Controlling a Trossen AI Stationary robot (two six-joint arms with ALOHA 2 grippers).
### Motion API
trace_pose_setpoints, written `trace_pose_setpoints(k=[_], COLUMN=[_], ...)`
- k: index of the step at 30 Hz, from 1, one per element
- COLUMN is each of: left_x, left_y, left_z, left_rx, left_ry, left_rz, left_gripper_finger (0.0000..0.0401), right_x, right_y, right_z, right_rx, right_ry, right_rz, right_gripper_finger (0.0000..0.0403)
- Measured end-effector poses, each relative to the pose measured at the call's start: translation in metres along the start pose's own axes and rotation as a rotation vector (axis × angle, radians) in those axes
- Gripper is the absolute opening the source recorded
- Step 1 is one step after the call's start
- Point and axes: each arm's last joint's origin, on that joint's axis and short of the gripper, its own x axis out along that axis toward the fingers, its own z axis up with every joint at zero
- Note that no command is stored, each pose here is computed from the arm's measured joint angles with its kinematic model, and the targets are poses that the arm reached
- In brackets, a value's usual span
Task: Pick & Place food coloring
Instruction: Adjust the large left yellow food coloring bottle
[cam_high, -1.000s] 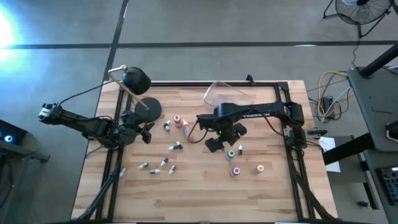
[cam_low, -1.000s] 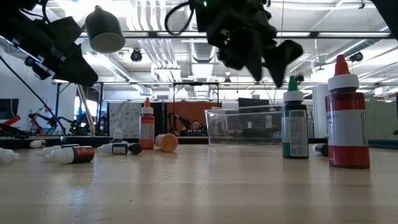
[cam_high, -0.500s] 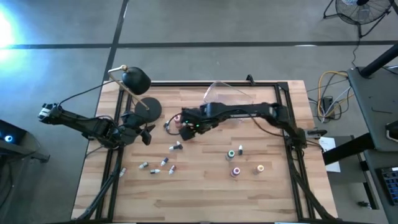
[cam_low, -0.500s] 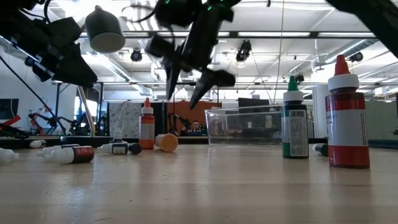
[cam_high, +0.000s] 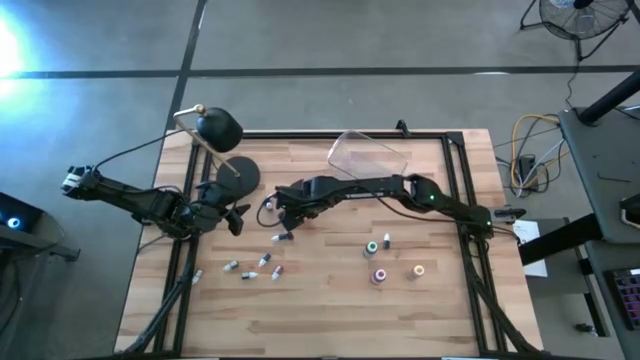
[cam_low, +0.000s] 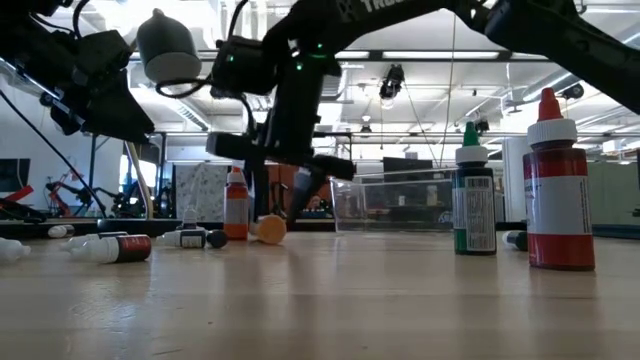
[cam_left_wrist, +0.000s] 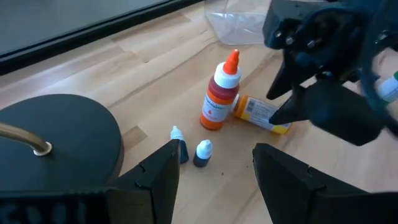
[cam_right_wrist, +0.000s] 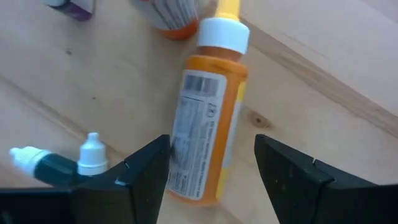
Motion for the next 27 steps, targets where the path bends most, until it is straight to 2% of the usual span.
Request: trace_pose_setpoints(k=[5,8,15,21,24,27], left_x=[0.000,0.000,0.000,0.000,0.000,0.000], left_y=[0.000,0.000,0.000,0.000,0.000,0.000], left_z=[0.000,0.000,0.000,0.000,0.000,0.000], left_rx=[0.008,0.008,0.010,0.011,0.012,0.015], left_ry=[0.000,0.000,0.000,-0.001,-0.001,-0.001], left_rz=[0.000,0.000,0.000,0.001,0.001,0.001], left_gripper_finger=[0.0177,0.0177,0.0177,0.0177,0.0177,0.0177], right_x=[0.009,0.012,0.008,-0.018,-0.037,-0.054], right_y=[-0.005,-0.007,-0.003,0.003,0.003,0.004], right_z=[-0.005,-0.013,-0.033,-0.050,-0.053,-0.047], right_rx=[-0.030,-0.047,-0.113,-0.144,-0.170,-0.186], right_ry=[0.036,0.091,0.190,0.206,0.157,0.107], right_rz=[-0.031,-0.058,-0.062,-0.089,-0.109,-0.051], right_gripper_finger=[0.0224,0.0207,0.0113,0.0040,0.0036,0.0052])
